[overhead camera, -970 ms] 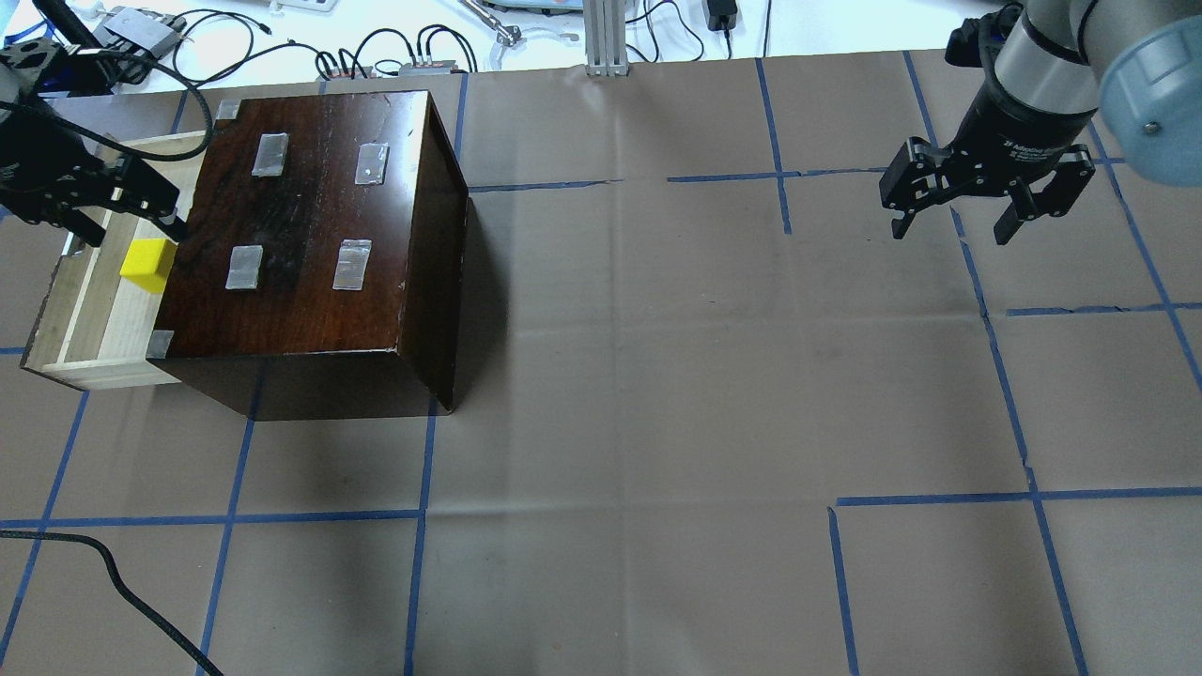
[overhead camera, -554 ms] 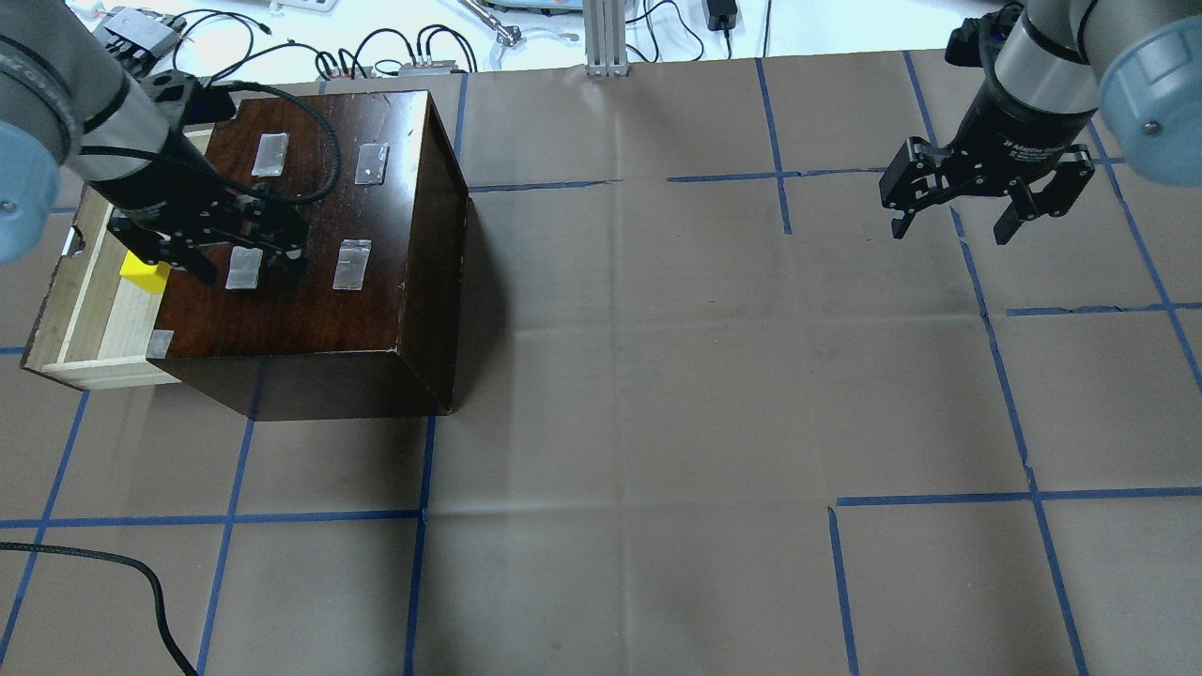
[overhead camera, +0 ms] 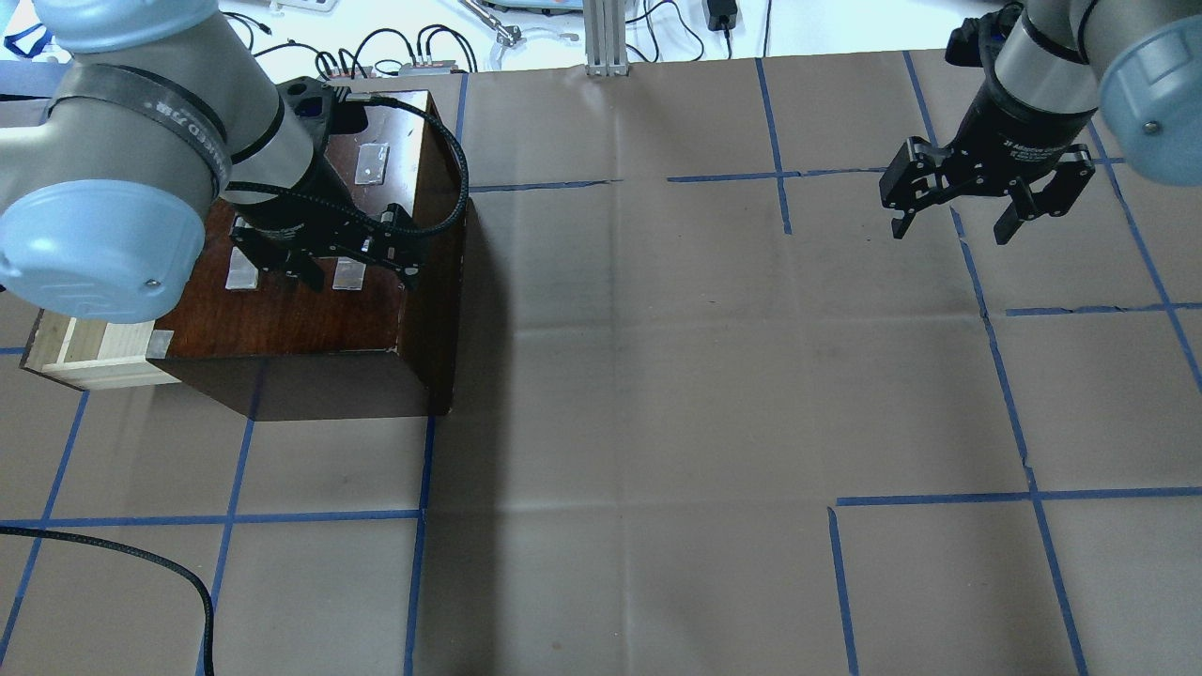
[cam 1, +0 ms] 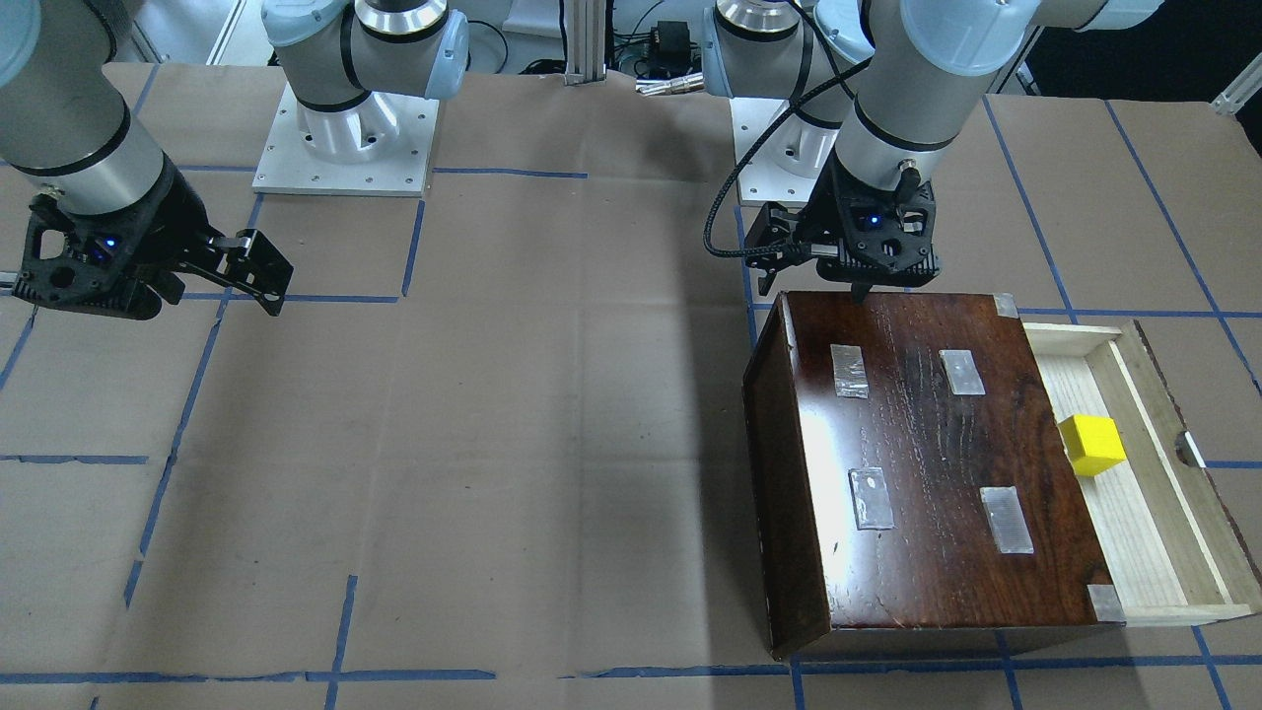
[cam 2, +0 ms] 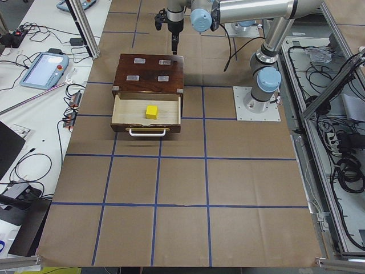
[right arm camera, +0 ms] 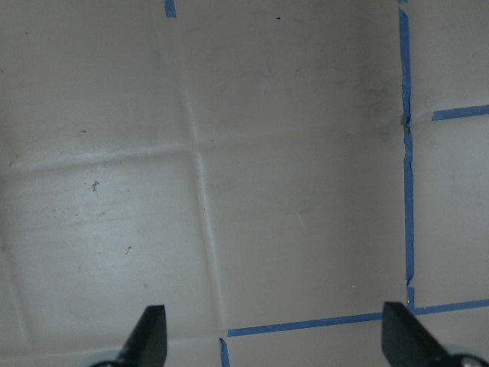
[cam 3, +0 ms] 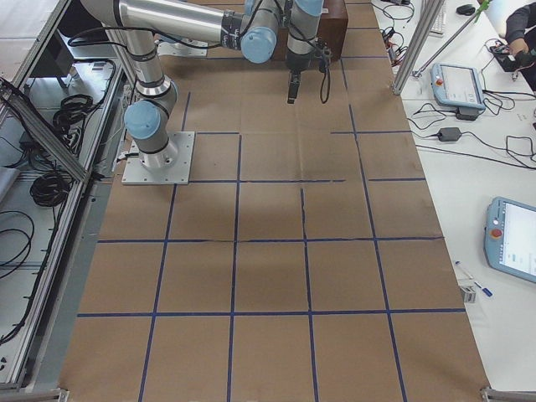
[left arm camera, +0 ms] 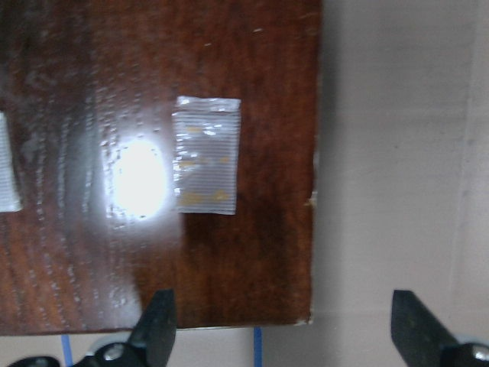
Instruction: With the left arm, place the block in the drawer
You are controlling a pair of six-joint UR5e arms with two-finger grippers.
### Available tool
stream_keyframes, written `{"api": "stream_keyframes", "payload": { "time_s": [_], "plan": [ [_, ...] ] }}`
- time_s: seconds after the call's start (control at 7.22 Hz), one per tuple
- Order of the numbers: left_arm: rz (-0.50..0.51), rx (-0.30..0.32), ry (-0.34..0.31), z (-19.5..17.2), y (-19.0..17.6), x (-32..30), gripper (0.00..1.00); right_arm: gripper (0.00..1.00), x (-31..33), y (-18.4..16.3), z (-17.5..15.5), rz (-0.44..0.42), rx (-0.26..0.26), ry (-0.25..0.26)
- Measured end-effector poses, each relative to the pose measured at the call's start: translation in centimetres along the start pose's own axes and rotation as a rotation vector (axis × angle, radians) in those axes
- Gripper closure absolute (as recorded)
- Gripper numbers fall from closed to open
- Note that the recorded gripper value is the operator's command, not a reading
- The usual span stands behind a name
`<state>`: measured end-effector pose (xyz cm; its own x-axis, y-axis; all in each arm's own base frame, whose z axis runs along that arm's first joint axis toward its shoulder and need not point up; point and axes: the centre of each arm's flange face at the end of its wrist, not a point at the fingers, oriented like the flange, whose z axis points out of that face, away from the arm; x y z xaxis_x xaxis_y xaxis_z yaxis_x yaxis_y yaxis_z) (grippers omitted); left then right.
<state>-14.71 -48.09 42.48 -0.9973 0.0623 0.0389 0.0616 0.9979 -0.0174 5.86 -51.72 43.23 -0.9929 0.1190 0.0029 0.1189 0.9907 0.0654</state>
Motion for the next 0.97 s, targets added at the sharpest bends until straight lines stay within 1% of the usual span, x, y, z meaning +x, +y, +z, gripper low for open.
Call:
{"api": "stream_keyframes", "payload": {
  "time_s": [0.55, 0.97],
  "plan": [
    [0.021, -0.003, -0.004, 0.01, -0.09, 0.13, 0.01, 0.0, 0.0, 0.0, -0.05, 0.0, 0.001, 0.0],
    [0.045, -0.007, -0.039, -0.07, -0.4, -0.7, 0.01, 0.0, 0.0, 0.0, -0.05, -0.001, 0.001, 0.0]
  ]
}}
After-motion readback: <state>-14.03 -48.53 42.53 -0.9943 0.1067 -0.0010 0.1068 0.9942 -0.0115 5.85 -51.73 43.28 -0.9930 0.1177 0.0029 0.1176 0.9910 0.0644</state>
